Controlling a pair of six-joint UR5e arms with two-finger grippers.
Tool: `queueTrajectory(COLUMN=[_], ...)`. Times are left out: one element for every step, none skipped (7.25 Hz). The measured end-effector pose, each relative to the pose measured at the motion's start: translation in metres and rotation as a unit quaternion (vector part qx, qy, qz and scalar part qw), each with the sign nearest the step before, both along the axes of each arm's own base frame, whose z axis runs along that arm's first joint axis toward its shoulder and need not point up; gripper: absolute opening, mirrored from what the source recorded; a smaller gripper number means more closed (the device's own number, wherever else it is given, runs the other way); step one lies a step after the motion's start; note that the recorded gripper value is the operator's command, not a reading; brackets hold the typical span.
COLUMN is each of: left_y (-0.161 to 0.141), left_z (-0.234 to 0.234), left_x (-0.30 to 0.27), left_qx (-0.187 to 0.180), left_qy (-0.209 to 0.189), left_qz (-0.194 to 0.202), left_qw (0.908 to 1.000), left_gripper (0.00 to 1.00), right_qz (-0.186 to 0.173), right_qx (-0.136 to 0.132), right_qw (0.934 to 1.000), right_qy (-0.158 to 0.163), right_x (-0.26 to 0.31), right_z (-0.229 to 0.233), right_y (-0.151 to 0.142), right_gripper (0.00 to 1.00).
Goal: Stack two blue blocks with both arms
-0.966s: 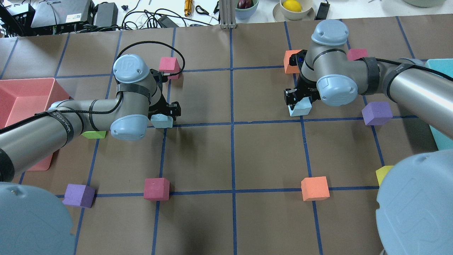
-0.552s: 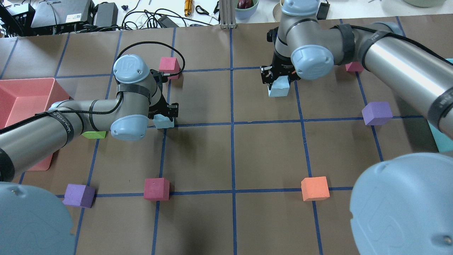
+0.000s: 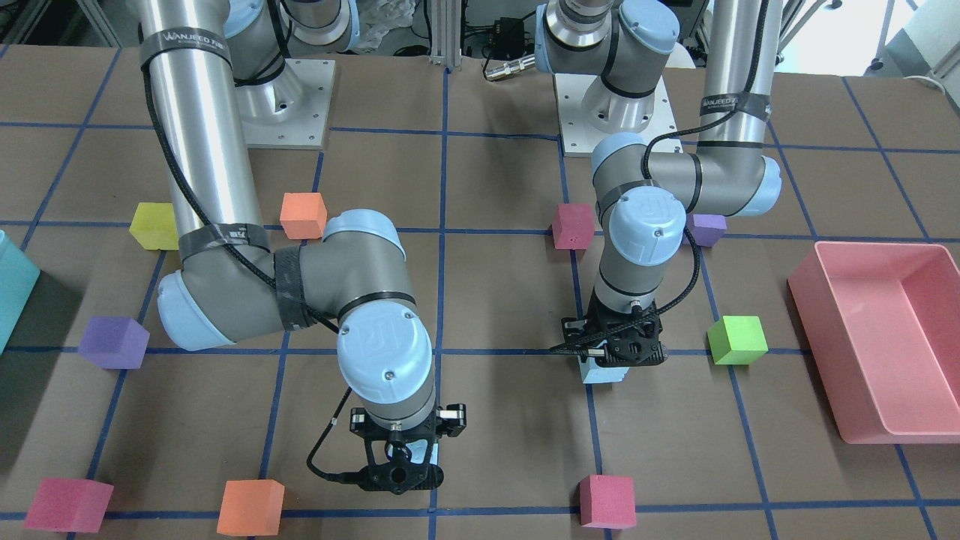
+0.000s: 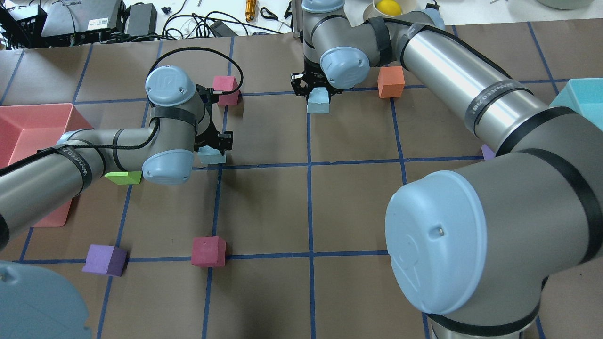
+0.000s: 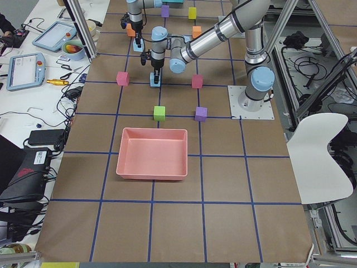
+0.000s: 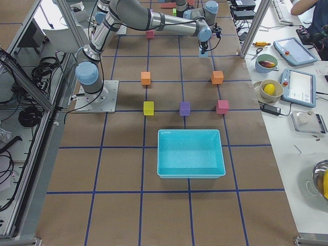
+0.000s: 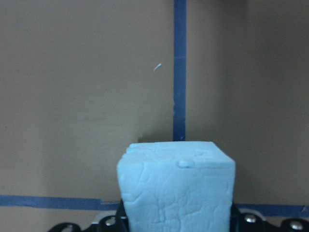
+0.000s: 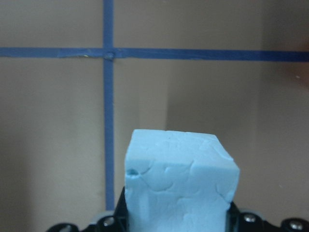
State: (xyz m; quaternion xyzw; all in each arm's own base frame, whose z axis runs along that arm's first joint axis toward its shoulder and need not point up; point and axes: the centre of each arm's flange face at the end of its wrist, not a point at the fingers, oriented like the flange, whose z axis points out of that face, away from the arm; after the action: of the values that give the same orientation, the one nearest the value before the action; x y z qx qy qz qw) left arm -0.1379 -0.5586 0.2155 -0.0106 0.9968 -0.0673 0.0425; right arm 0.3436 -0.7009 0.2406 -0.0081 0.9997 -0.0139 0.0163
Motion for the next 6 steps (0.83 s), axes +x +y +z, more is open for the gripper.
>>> queueTrajectory(left_y=[-0.005, -0.014, -0.027, -0.041, -0.053, -0.062], left_z=[0.01, 0.024, 0.04, 0.057, 0.071, 0.083], left_x=[0.0, -0.001, -0.002, -0.003, -0.006, -0.008], left_qx=[-0.004, -0.004, 0.003, 0.012, 0.019, 0.022], left_qy=[-0.003, -0.005, -0.006, -0.006, -0.006, -0.006], left_qz=[0.0, -0.001, 0.0, 0.001, 0.001, -0.001], left_qw=[1.0, 1.0, 1.0, 0.9999, 0.9998, 0.9998], left_gripper=[0.0, 0.0, 0.0, 0.0, 0.0, 0.0], right_qz=[-0.001, -0.001, -0.004, -0.006, -0.006, -0.006], right_qx=[0.004, 0.009, 0.014, 0.019, 0.023, 0.025], right_qw=[1.0, 1.0, 0.9998, 0.9997, 0.9995, 0.9995], right_qy=[0.001, -0.002, -0.01, -0.016, -0.019, -0.018], right_x=[0.006, 0.009, 0.012, 0.016, 0.017, 0.017], right_z=[-0.008, -0.015, -0.02, -0.024, -0.029, -0.032], right_y=[-0.001, -0.001, 0.0, 0.0, 0.001, 0.001], right_gripper=[0.0, 0.0, 0.08, 0.21, 0.87, 1.0])
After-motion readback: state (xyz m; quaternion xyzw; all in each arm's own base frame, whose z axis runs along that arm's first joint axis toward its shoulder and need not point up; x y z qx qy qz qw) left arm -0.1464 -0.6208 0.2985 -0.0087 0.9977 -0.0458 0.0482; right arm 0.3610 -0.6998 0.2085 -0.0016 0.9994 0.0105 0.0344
